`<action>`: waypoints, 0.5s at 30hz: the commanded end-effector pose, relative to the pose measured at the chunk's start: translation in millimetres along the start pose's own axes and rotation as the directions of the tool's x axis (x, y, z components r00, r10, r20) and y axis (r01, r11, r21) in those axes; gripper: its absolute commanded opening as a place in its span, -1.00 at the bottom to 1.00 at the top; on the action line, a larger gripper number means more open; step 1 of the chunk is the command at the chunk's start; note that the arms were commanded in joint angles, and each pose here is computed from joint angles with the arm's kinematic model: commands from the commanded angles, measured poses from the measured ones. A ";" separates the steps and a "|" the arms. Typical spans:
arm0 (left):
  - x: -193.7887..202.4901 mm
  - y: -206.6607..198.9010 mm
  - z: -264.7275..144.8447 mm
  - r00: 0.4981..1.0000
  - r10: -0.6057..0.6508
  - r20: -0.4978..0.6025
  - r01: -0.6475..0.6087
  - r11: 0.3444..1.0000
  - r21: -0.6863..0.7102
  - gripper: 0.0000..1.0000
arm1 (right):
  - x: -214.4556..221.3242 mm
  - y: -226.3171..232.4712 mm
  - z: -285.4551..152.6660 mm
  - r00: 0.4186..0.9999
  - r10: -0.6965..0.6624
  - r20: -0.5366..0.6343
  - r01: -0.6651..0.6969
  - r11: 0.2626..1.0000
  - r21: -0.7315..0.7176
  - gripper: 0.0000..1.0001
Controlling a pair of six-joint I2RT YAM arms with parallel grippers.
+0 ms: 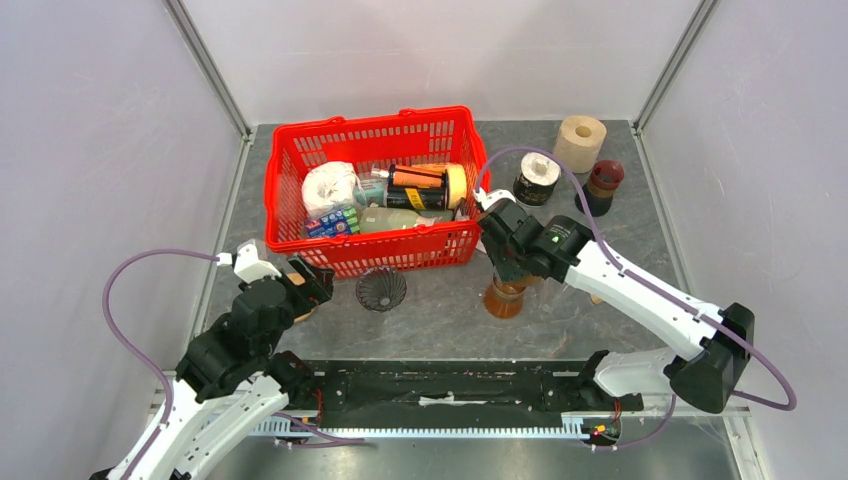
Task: Place the coffee filter in the dripper
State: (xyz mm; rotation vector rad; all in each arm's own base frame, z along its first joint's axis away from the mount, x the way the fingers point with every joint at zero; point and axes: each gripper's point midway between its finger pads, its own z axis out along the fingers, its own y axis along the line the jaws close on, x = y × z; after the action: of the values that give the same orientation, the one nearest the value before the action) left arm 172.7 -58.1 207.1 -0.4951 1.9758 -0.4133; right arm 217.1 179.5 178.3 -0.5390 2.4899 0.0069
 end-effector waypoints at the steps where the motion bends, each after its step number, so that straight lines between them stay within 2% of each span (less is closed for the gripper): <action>1: -4.0 -3.2 1.6 0.999 -0.045 0.019 0.045 0.999 0.003 0.90 | -11.3 16.0 -5.8 0.999 0.038 -0.008 -0.038 0.992 -0.121 -0.65; 15: -1.7 -3.0 1.8 0.999 -0.048 0.013 0.048 0.999 0.007 0.90 | 0.4 15.4 21.3 0.993 0.029 -0.118 -0.046 0.988 -0.149 -0.55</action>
State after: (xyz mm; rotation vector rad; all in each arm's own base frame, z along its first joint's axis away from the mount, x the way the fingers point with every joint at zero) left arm 172.7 -58.3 207.0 -0.4962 1.9762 -0.4146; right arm 216.7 186.4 152.9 -0.5462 2.6501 0.1345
